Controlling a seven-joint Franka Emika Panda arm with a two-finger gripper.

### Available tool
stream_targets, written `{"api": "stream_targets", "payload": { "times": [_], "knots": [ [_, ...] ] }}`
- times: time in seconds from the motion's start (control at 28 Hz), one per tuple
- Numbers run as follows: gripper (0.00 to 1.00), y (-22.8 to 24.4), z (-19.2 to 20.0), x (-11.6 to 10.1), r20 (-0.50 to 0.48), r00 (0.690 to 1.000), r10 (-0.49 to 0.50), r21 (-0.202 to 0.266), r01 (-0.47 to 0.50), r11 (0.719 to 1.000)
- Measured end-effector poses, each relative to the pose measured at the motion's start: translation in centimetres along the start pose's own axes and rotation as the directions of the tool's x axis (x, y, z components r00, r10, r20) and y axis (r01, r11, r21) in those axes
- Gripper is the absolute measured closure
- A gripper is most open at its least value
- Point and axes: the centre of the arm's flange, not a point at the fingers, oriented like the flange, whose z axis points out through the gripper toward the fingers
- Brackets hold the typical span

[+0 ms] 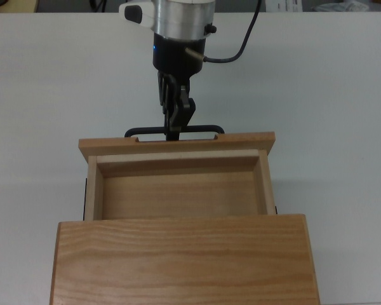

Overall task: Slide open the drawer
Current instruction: 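Pull the gripped handle straight out from the cabinet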

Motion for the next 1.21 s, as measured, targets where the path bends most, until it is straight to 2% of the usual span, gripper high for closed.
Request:
{"api": "stream_targets", "payload": {
  "times": [0.11,0.5,1.21],
  "knots": [
    [0.82,0.6,-0.6,-0.1,0.002,1.0,-0.011,-0.027,0.011,1.0],
    [0.82,3.3,-2.4,-0.4,0.022,0.999,-0.045,-0.079,0.046,0.996],
    [0.82,5.6,-3.9,-0.7,0.026,0.997,-0.071,-0.1,0.073,0.992]
  ]
}}
